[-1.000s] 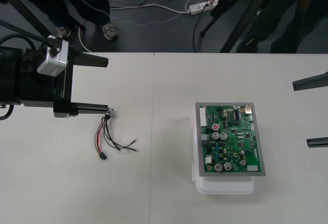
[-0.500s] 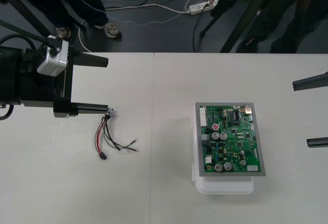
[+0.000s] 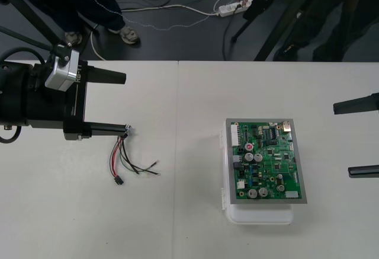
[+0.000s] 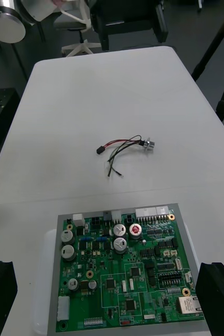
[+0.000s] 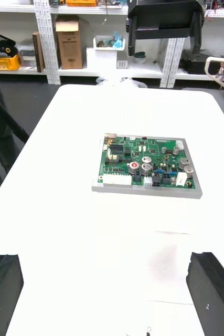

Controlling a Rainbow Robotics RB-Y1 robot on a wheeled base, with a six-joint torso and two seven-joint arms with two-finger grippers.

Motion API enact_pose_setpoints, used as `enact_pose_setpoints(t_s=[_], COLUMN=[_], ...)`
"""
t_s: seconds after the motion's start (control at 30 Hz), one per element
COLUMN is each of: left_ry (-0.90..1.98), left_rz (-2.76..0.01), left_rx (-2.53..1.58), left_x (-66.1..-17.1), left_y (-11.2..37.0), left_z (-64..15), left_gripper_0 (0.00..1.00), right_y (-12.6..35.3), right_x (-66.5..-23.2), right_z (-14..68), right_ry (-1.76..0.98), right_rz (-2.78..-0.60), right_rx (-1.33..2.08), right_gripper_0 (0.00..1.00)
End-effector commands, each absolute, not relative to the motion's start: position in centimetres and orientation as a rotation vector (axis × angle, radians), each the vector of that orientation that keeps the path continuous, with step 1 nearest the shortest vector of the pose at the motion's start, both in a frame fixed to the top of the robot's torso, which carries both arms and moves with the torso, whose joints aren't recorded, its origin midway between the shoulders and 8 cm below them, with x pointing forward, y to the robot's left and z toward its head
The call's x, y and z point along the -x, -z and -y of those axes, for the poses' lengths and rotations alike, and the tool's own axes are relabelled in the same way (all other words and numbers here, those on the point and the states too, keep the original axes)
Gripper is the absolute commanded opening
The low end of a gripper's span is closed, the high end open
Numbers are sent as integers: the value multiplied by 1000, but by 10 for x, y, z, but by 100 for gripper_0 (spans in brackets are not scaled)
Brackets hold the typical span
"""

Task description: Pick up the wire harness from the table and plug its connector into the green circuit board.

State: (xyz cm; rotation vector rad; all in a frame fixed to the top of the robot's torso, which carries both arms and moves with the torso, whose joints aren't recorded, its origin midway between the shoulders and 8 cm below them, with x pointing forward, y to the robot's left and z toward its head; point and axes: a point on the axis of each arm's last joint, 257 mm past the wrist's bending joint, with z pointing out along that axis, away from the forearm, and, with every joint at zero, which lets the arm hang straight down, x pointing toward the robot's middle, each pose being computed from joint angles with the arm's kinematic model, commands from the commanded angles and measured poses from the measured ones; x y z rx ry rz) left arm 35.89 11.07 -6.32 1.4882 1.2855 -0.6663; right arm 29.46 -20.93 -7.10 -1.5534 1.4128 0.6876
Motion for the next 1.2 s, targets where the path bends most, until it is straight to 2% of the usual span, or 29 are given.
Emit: enact_pose_setpoints(t_s=[0.03,0.43,0.63,1.2], left_ry=[655,467,424,128], left_rz=[-1303,-1376,-1362,-1065], left_rx=[-1539,-1620,-1720,-2151], left_x=[-353,-379,-399,-439], left_y=[64,70,88,105], left_z=[-120,-157,-179,-209], left_gripper_0=[92,92,92,92], right_y=[59,40,31,34], right_x=[-285,-273,-261,-258], right_z=[208,213,209,191], right_ry=[-768,-796,-864,-909], right_rz=[-1319,-1250,-1191,-1071], right_rx=[1527,1506,1456,1305], right_gripper_0=[100,100,100,100])
